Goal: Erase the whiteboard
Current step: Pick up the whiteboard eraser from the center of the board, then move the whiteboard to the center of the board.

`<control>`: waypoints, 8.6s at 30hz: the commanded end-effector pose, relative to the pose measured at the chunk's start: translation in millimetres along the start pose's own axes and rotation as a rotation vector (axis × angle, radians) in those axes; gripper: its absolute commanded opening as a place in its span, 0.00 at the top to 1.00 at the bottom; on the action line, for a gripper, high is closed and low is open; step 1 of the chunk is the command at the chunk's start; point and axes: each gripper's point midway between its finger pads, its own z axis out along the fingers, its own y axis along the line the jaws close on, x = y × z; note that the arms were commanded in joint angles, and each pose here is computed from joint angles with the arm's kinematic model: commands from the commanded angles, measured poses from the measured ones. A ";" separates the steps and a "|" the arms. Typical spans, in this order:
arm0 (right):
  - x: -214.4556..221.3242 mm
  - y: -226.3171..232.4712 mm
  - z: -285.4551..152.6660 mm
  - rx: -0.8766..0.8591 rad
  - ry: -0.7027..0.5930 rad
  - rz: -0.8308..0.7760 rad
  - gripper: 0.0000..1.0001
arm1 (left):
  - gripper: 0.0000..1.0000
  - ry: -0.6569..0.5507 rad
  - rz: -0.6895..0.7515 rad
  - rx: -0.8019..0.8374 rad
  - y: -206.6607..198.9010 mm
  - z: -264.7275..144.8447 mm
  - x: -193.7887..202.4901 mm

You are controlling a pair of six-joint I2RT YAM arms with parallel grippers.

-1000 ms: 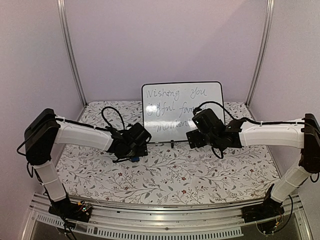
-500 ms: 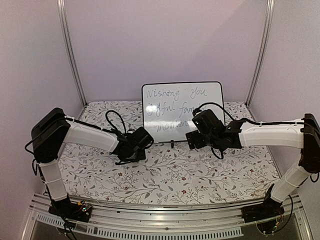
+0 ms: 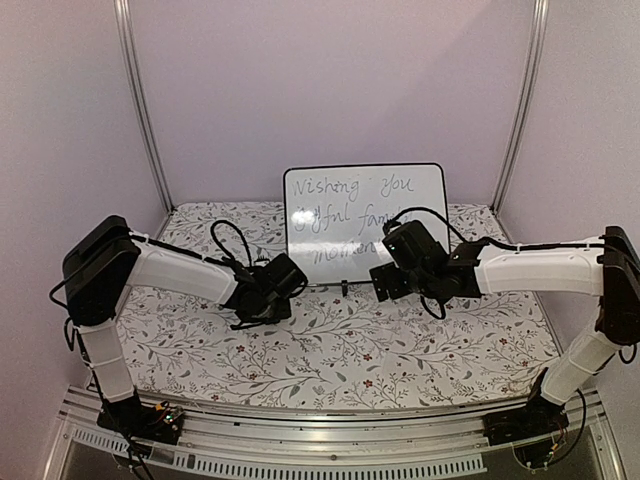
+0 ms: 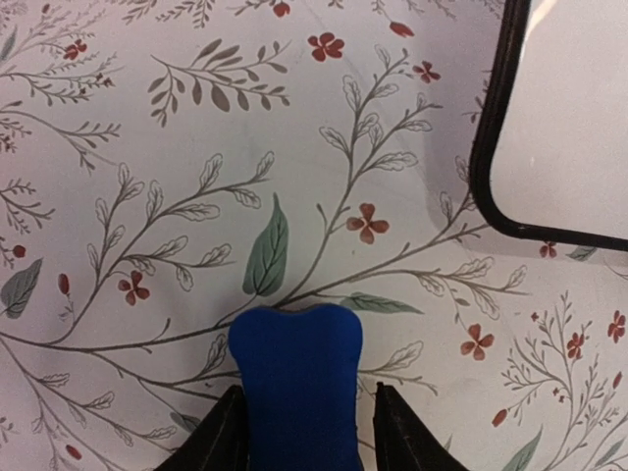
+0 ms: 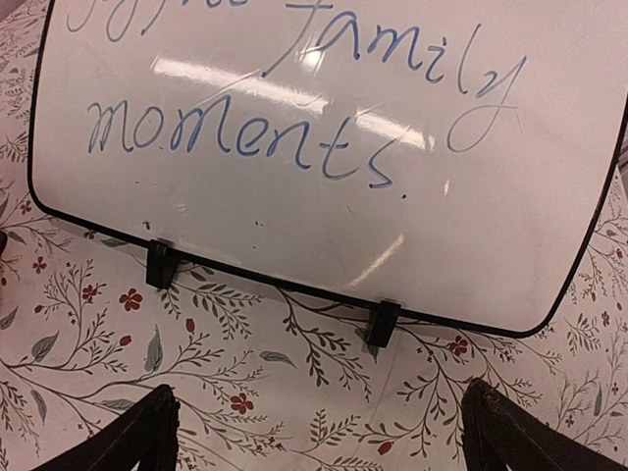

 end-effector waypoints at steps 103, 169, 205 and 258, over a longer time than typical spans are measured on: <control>57.5 -25.9 111.2 -0.061 0.152 0.159 0.47 | 0.90 -0.311 -0.045 0.354 49.9 -146.7 -83.4; 136.0 84.9 37.9 0.034 0.250 0.150 0.43 | 0.94 -0.387 -0.002 0.317 35.7 -148.7 -130.1; -79.6 -153.2 -33.1 -0.629 -0.333 0.426 0.01 | 0.98 -0.386 0.014 0.458 41.2 -165.0 -127.7; -15.6 -11.8 -42.4 -0.824 -0.249 0.346 0.37 | 1.00 -0.425 0.030 0.411 42.2 -161.6 -141.6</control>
